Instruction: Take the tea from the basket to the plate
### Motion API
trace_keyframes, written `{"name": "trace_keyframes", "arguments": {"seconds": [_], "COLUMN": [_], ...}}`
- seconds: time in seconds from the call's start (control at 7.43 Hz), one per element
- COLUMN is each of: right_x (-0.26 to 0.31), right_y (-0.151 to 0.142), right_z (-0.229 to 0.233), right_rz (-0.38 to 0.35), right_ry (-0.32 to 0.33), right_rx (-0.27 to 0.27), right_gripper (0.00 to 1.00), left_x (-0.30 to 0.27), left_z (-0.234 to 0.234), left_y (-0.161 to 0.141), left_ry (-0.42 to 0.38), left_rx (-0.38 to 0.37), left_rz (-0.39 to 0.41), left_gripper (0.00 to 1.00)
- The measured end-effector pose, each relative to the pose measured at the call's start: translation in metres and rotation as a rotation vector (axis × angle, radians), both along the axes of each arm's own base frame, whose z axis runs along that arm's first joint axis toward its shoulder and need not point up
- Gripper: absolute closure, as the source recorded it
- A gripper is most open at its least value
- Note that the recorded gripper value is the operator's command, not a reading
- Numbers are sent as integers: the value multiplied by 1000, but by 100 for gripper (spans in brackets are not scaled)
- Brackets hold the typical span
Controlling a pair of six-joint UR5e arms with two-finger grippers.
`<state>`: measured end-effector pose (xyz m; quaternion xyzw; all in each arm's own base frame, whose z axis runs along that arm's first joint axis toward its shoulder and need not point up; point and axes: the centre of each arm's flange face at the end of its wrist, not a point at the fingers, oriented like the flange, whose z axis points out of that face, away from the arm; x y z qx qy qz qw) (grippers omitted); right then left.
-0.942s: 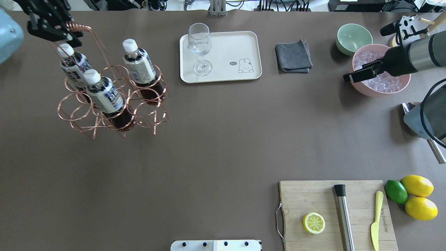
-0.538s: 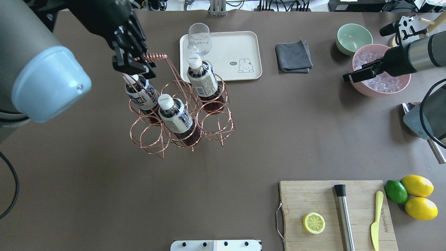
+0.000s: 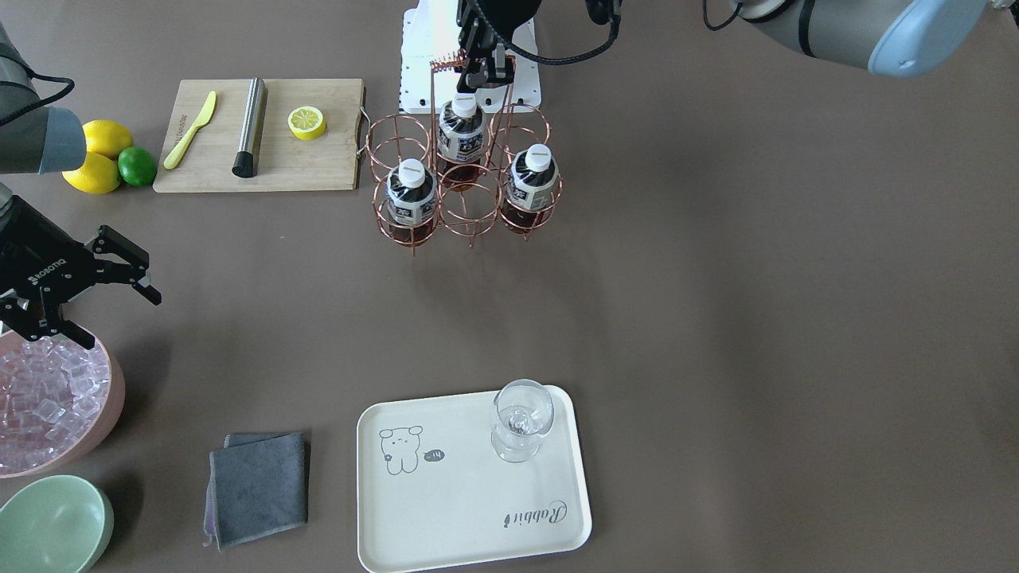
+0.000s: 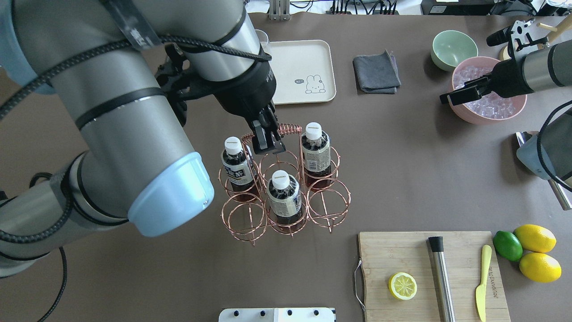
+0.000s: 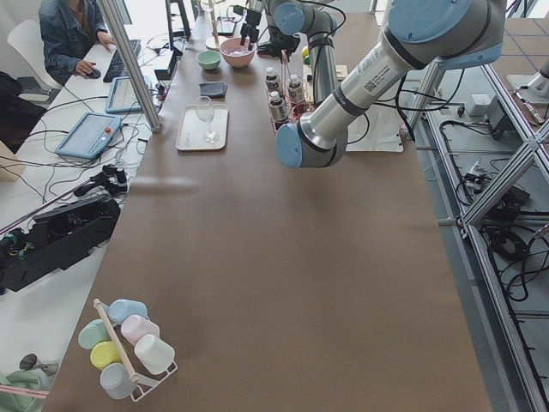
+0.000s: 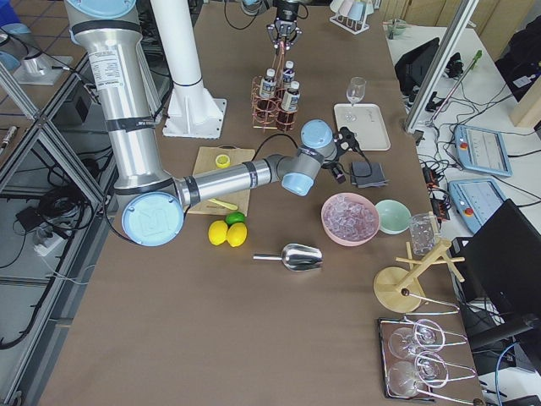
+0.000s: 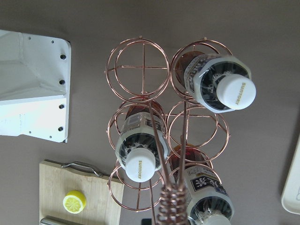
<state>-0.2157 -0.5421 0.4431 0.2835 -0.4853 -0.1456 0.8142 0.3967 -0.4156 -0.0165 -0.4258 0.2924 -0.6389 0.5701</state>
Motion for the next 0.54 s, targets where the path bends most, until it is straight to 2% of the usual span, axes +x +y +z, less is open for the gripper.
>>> {"name": "trace_keyframes", "arguments": {"seconds": [0.27,0.54], "right_x": [-4,-9], "right_y": [1,2], "right_z": [1,-2], "right_rz": [-5,-6], "right_ry": [1,3], "right_rx": [1,8], "right_gripper": [0,0], "left_x": [19,11], "left_z": [15,33], "left_y": [25,32], "left_ry": [10,5], "left_rx": [29,29], "left_rz": [-11,-29], "left_gripper": [100,100]}}
